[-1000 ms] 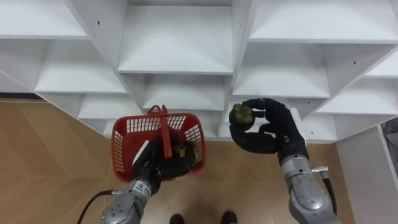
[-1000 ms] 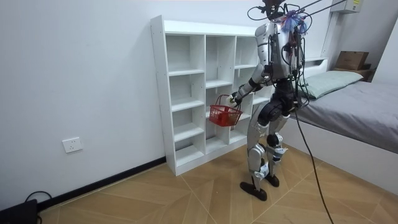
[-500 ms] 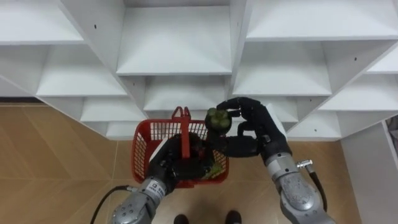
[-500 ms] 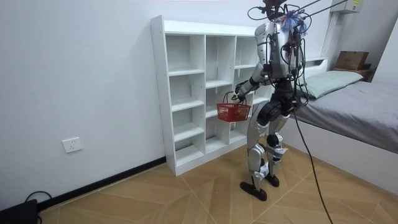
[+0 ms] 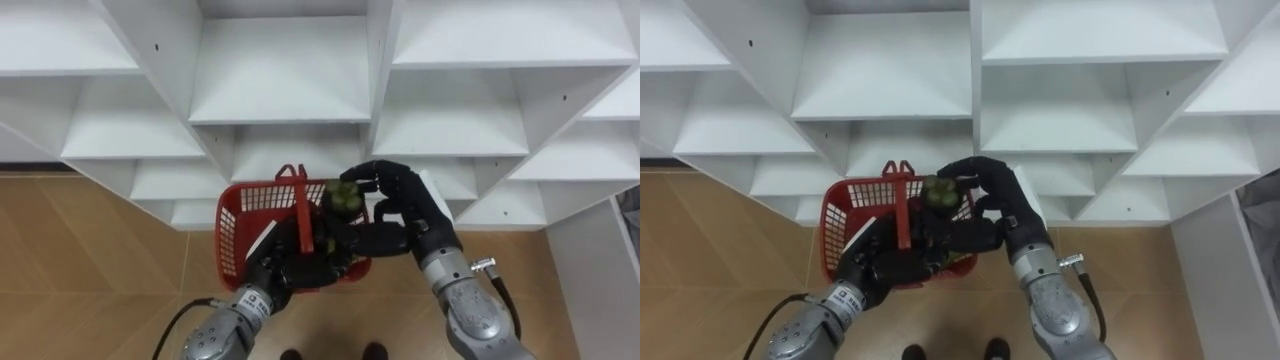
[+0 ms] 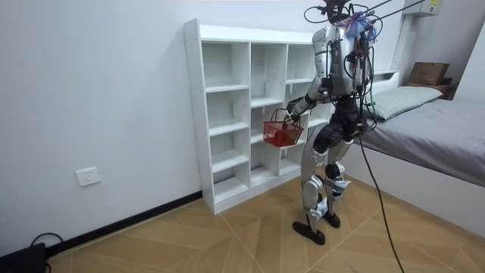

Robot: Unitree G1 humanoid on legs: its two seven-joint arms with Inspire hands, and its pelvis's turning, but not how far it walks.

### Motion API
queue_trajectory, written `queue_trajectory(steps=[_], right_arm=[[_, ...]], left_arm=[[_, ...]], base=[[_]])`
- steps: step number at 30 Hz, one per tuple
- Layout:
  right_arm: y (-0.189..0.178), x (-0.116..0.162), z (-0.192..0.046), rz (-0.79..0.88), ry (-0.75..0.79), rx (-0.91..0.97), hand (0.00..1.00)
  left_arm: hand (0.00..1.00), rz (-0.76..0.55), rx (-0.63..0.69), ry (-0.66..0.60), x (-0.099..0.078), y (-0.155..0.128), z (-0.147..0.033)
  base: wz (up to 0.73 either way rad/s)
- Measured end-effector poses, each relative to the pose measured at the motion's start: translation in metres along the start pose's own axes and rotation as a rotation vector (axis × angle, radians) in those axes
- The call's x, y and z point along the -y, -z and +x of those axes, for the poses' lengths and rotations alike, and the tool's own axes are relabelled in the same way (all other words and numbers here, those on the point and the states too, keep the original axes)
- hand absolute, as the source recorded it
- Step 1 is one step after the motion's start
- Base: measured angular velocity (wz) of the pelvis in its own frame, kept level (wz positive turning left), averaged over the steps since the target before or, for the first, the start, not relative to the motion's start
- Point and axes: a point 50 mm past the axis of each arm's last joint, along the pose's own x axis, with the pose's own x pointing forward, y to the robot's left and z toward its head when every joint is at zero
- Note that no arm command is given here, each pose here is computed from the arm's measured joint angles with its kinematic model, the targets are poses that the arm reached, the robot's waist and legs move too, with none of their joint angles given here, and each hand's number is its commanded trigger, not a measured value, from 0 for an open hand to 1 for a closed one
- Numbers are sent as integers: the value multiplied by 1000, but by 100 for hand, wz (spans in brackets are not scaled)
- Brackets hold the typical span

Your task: Collect fruits from the closet

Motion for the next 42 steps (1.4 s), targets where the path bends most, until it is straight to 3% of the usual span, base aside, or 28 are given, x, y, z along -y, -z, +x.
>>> queue_trajectory(steps=[7, 9, 13, 17, 18, 24, 42], right_arm=[[0, 0, 0, -3, -1, 0, 100], [0, 0, 0, -2, -1, 0, 95], [0, 1, 0, 1, 1, 3, 65], [-1, 3, 0, 4, 9, 5, 45], [-1, 4, 0, 4, 13, 6, 27], [0, 6, -1, 0, 20, 4, 1], [5, 6, -5, 0, -4, -12, 0]], left_arm=[[100, 2, 3, 0, 0, -1, 0], [100, 2, 4, 0, 0, -1, 0], [100, 0, 11, -2, 0, -2, -1], [100, 1, 17, 1, 0, -4, 0], [100, 1, 19, 9, 0, -4, 0], [100, 4, 21, 14, -1, -5, -1], [100, 7, 29, 13, -2, -7, -1]], base=[[0], [0], [-1], [0], [0], [0], [0]])
